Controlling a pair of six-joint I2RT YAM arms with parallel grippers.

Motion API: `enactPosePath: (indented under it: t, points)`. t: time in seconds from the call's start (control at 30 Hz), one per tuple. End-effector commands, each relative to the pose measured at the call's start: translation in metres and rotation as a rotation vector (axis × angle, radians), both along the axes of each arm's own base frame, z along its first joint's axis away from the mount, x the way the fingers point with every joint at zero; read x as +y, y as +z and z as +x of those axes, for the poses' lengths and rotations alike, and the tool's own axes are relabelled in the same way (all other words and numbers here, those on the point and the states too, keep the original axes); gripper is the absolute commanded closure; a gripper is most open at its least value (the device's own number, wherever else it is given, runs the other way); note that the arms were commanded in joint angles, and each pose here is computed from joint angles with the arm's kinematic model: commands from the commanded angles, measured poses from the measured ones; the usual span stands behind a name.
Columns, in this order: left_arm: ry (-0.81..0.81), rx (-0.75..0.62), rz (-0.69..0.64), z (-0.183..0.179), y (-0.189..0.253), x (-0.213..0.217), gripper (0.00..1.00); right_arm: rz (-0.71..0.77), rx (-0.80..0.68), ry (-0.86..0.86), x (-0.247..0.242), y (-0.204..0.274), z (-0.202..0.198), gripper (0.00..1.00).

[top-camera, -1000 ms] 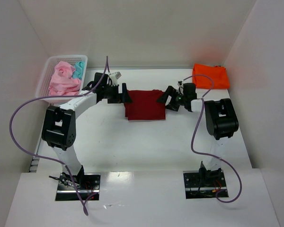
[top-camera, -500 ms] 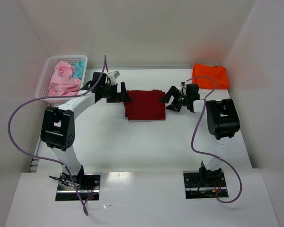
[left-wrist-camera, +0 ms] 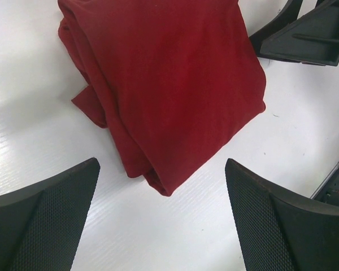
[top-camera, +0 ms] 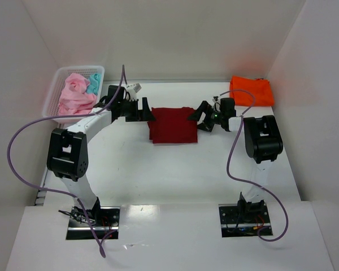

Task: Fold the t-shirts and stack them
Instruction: Put the neatly folded tshirt into the corner of the board with the right arm

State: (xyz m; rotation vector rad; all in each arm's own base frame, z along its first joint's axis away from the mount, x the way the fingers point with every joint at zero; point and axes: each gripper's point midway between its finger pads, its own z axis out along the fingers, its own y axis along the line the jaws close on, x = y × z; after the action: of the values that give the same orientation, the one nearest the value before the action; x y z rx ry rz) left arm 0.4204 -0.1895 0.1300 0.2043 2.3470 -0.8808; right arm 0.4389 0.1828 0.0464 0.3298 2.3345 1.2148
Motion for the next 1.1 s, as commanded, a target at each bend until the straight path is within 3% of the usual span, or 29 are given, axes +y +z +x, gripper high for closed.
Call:
enactPosePath:
  t: [0.0,0.37,0.5,0.6,0.63,0.73,0.77,0.87,1.07]
  points:
    - [-0.029,-0.062,-0.019,-0.003,0.022,0.000,0.00,-0.104,0.235,-0.015,-0.005,-0.068,-0.039,0.02]
    - [-0.026,-0.061,-0.025,-0.002,0.022,0.003,0.00,-0.072,0.236,0.025,0.009,-0.068,-0.039,0.11]
    - [-0.026,-0.061,-0.025,-0.002,0.022,0.003,0.00,-0.073,0.236,0.034,0.013,-0.066,-0.039,0.27]
    - [-0.026,-0.052,-0.023,-0.004,0.019,0.003,0.00,-0.095,0.238,0.024,0.010,-0.070,-0.039,0.45]
    - [-0.026,-0.052,-0.023,-0.004,0.019,0.003,0.00,-0.109,0.238,0.012,0.007,-0.069,-0.038,0.55]
    - [-0.026,-0.052,-0.023,-0.004,0.019,0.003,0.00,-0.145,0.235,-0.010,0.002,-0.069,-0.034,0.71]
    - [-0.026,-0.061,-0.025,-0.005,0.023,0.003,0.00,-0.150,0.225,-0.017,0.001,-0.067,-0.032,0.83]
    - [-0.026,-0.061,-0.025,-0.005,0.023,0.003,0.00,-0.173,0.223,-0.038,-0.002,-0.064,-0.029,1.00]
    - [-0.015,-0.099,-0.037,-0.004,0.040,0.010,0.00,-0.209,0.134,-0.045,-0.006,-0.028,-0.011,1.00]
